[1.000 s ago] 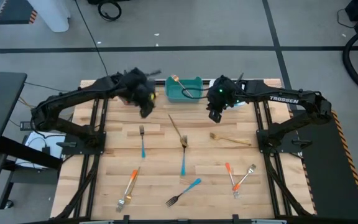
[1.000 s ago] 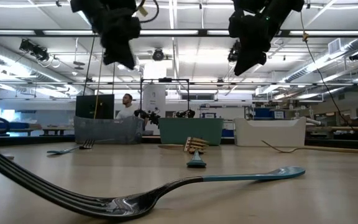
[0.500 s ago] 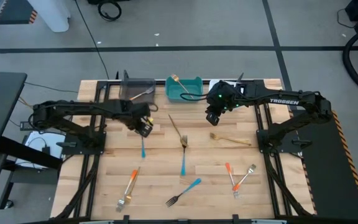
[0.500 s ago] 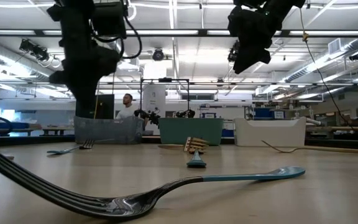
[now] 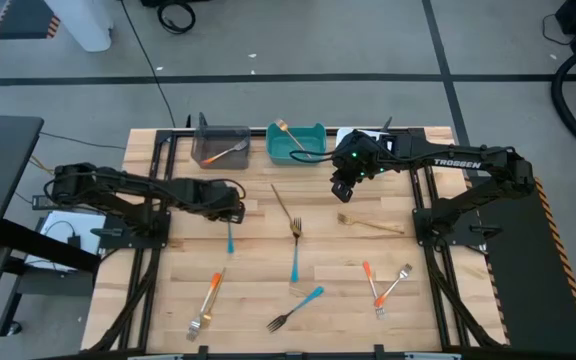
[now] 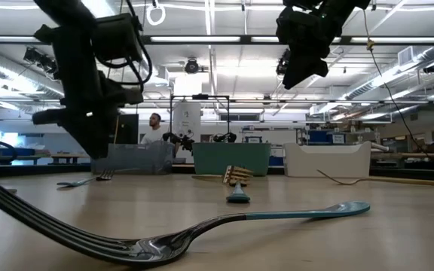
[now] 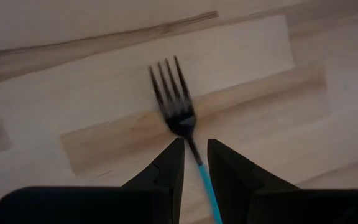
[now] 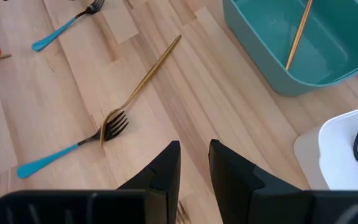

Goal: Sort silverware by color (type)
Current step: Put the top left blue fork into the white bin

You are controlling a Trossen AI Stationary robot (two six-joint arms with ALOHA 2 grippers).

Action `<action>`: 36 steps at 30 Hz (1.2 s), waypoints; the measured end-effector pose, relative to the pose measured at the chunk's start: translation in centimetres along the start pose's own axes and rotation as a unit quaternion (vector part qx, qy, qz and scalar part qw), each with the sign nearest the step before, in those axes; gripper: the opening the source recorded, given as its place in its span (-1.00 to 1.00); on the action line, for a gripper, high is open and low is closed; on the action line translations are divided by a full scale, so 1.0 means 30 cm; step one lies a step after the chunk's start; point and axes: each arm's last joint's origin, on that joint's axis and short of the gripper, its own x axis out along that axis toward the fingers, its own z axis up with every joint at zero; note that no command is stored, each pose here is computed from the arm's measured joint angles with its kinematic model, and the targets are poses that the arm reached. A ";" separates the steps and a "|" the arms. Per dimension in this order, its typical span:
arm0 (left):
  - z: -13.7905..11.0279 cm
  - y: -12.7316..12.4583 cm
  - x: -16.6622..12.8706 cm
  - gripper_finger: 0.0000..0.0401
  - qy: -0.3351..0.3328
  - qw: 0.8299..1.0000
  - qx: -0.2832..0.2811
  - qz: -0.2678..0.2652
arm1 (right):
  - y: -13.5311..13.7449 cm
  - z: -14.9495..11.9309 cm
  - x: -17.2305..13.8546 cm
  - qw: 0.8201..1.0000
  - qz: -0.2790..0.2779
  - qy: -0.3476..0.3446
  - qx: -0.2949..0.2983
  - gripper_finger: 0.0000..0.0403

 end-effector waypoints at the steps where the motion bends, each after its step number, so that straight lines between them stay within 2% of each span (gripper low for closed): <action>1: -0.001 -0.002 0.006 -0.60 -0.004 1.000 -0.002 -0.010 | 0.000 0.000 0.000 1.000 0.000 0.000 0.000 -0.55; 4: -0.006 0.004 0.023 -0.60 -0.008 1.000 -0.005 -0.023 | 0.000 0.000 0.000 1.000 0.000 0.000 0.000 -0.55; 14: -0.034 0.041 0.053 -0.60 -0.001 0.999 -0.032 -0.006 | 0.000 0.000 0.000 1.000 0.000 0.000 -0.001 -0.55; 21: -0.041 0.028 0.052 -0.60 -0.003 0.999 -0.030 -0.024 | 0.002 0.007 0.000 1.000 0.003 -0.011 -0.002 -0.55; 32: -0.062 0.004 0.119 -0.60 0.004 0.999 -0.031 -0.013 | 0.002 0.010 0.000 1.000 0.004 -0.015 -0.006 -0.55; 36: -0.072 0.002 0.141 -0.60 0.006 0.999 -0.036 0.006 | 0.001 0.010 0.000 1.000 0.003 -0.015 -0.005 -0.55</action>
